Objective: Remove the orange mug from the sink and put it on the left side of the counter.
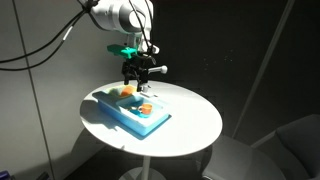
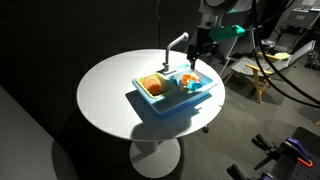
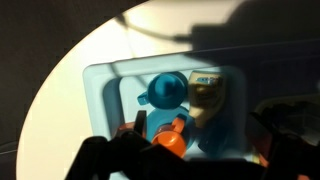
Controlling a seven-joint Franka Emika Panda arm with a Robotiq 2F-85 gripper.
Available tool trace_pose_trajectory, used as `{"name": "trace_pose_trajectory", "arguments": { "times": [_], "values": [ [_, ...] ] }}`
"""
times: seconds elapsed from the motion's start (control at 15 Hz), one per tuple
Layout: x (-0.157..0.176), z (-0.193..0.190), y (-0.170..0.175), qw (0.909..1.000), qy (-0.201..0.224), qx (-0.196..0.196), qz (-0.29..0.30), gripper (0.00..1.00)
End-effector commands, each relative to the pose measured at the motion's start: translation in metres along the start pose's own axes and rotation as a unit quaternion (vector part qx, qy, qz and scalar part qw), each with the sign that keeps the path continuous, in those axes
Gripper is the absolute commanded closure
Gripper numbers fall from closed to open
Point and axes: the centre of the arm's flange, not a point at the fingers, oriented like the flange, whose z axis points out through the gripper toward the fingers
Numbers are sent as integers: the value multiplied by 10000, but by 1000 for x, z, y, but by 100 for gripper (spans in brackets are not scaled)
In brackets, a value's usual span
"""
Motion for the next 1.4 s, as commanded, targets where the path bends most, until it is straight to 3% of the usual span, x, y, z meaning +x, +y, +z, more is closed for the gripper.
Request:
{"name": "trace_pose_trajectory", "arguments": {
  "times": [0.0, 1.33],
  "values": [
    [1, 2, 0, 10000, 18, 12, -7, 0],
    [55, 45, -1, 9945, 841, 183, -600, 0]
  ]
}}
